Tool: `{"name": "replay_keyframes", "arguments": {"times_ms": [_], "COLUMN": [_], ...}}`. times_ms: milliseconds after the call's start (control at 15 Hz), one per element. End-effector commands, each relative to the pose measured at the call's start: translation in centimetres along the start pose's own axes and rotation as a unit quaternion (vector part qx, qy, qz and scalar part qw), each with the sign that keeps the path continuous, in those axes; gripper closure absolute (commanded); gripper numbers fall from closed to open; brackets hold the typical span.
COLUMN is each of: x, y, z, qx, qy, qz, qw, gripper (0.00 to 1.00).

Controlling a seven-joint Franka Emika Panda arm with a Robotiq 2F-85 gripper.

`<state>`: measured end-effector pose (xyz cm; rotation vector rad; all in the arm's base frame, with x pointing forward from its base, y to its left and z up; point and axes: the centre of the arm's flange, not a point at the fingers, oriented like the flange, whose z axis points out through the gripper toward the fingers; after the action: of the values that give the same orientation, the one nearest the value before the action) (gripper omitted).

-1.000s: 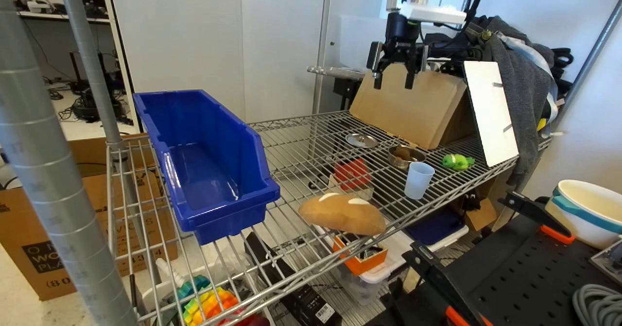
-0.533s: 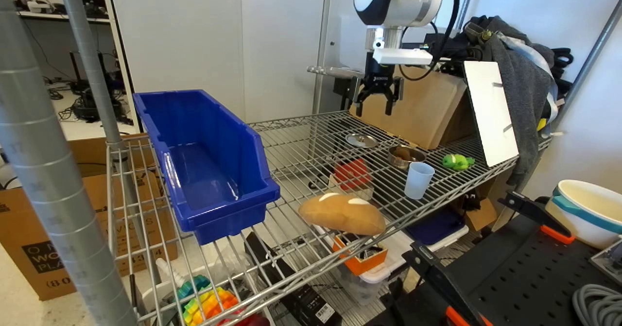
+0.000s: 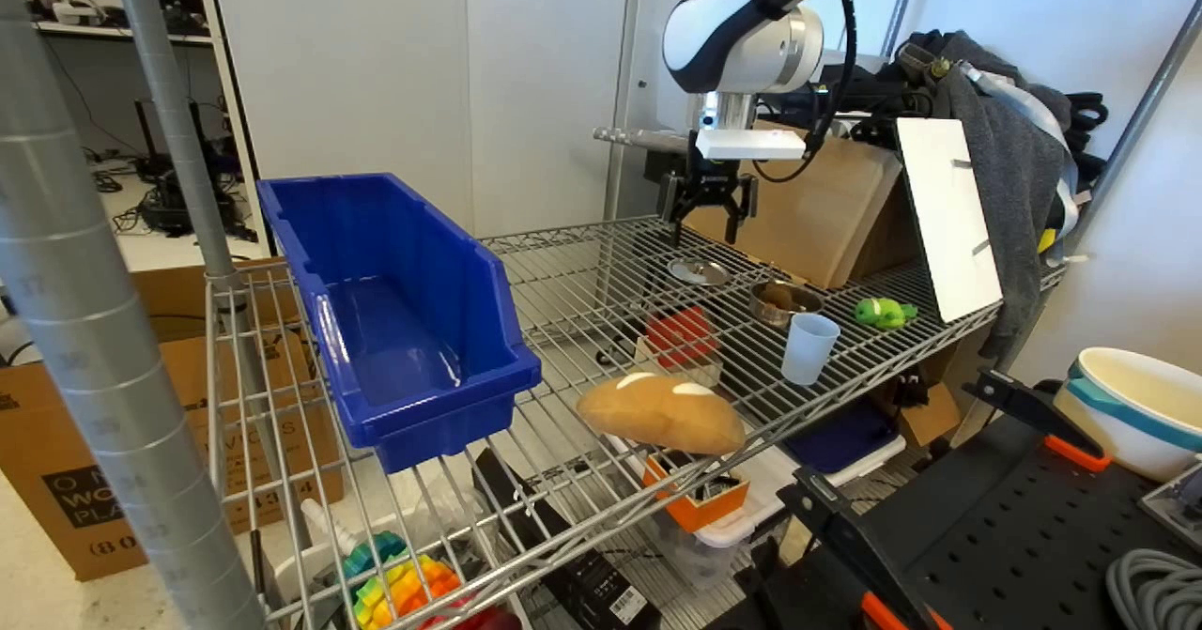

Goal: Cover the pan with the silver lid

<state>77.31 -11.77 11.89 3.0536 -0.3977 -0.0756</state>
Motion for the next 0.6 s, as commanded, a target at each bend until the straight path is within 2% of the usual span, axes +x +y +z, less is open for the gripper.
{"name": "replay_keyframes", "arguments": {"times_ms": [0, 200, 267, 333, 400, 533], "x": [3.4, 3.3, 3.3, 3.4, 3.4, 3.5], "y": [-0.9, -1.0, -1.0, -1.0, -1.0, -0.9], "z": [1.3, 2.3, 2.5, 2.9, 3.2, 3.7], "qx": [-0.002, -0.004, -0.005, -0.007, -0.009, -0.012], "qy": [-0.013, -0.022, -0.025, -0.027, -0.029, -0.032], "qz": [0.013, 0.016, 0.018, 0.020, 0.023, 0.028], "qw": [0.9998, 0.9996, 0.9995, 0.9994, 0.9993, 0.9990], "gripper": [0.00, 0.01, 0.07, 0.26, 0.27, 0.43]}}
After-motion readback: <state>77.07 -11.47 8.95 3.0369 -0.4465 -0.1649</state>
